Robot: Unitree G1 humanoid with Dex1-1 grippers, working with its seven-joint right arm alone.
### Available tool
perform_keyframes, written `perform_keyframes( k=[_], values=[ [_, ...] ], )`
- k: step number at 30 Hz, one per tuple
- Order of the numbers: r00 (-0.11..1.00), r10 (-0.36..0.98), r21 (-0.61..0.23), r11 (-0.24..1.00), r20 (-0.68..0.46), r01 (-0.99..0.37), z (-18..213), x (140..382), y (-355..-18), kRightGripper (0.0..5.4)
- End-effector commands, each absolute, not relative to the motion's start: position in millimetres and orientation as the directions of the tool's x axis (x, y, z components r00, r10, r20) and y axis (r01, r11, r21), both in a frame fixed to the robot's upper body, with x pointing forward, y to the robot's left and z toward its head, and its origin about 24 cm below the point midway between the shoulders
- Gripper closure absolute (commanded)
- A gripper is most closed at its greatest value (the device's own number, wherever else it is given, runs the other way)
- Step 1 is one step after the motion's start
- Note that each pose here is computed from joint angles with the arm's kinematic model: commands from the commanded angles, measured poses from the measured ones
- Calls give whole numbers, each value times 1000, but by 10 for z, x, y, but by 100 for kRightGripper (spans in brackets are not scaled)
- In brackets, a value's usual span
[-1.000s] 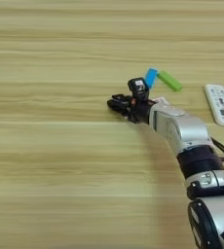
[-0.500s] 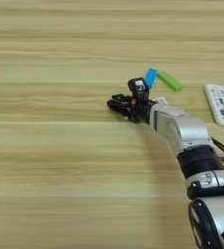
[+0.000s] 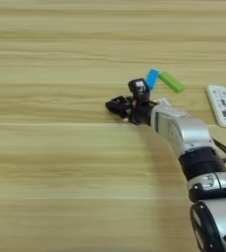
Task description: Move the objects on the table
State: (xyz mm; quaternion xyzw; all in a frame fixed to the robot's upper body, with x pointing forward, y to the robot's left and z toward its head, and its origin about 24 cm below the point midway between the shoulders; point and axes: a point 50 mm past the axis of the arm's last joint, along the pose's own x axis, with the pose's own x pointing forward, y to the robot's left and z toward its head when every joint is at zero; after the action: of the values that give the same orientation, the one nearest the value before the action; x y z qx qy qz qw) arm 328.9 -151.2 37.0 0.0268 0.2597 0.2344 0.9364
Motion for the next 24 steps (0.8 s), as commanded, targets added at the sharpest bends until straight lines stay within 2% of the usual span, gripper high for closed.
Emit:
perform_keyframes(
  k=[1,11,15,24],
  values=[
    [809,435,91,895,-395,-437,636,3427,-1533,119],
    [903,350,-71,923,-248,-377,784,3461,-1587,9],
    [925,329,-85,933,-192,-350,857,3451,-1636,4],
    [939,308,-83,943,-155,-323,922,3417,-1700,4]
  ],
)
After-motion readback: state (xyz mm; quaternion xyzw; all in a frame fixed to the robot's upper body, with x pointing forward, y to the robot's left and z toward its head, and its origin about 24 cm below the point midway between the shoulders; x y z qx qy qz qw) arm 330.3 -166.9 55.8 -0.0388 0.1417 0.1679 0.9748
